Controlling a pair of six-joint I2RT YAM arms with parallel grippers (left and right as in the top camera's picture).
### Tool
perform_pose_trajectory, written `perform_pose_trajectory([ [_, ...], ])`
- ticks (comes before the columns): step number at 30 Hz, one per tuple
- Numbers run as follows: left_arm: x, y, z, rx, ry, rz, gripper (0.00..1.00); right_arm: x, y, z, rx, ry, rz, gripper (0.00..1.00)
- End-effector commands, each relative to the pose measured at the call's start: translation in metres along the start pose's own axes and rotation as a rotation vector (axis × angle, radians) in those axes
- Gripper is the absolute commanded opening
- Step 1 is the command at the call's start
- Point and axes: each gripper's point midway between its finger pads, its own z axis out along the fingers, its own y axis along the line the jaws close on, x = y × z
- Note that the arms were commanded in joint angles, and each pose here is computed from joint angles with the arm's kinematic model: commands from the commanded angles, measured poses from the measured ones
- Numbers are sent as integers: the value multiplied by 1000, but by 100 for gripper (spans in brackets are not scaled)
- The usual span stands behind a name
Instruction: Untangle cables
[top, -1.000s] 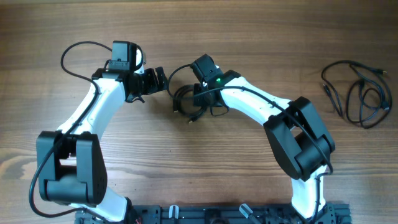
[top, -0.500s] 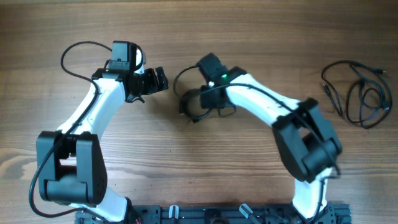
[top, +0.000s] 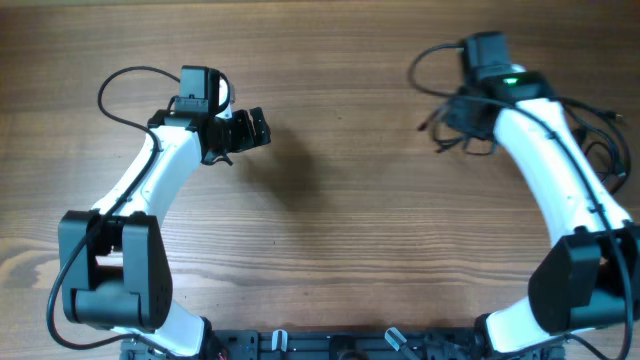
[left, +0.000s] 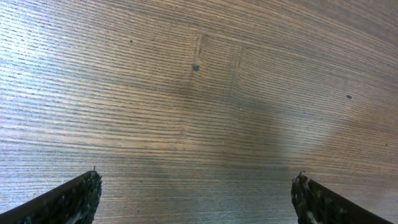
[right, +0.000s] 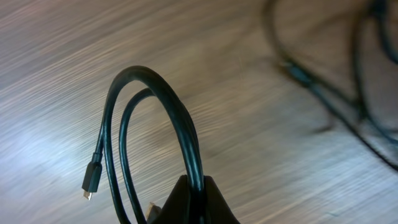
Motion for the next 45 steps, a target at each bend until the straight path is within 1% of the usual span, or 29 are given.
perform_pose_trajectory([
  [1,1,3,-1,-12,-6,-11,100,-5,-31,12,11,46,104,18],
  [2,1,3,-1,-12,-6,-11,100,-6,-36,13,6,55,124,40],
  [3,1,3,-1,-12,-6,-11,100,-8,-42,15,9,58,142,58],
  [4,1,3,-1,-12,-6,-11,100,-10,-47,16,15,58,156,85],
  [5,1,3,-1,-12,-6,-11,100,-11,-51,17,19,59,166,100],
  [15,1,3,-1,-12,-6,-11,100,-12,-51,17,11,58,172,100],
  [26,1,3,-1,-12,-6,-10,100,-48,-36,16,-61,-79,204,100],
  [38,0,3,-1,-12,-7,-10,100,-49,-36,16,-64,-85,206,100],
  [45,-6,1,-1,-3,-32,-5,100,-49,-36,16,-63,-85,206,100],
])
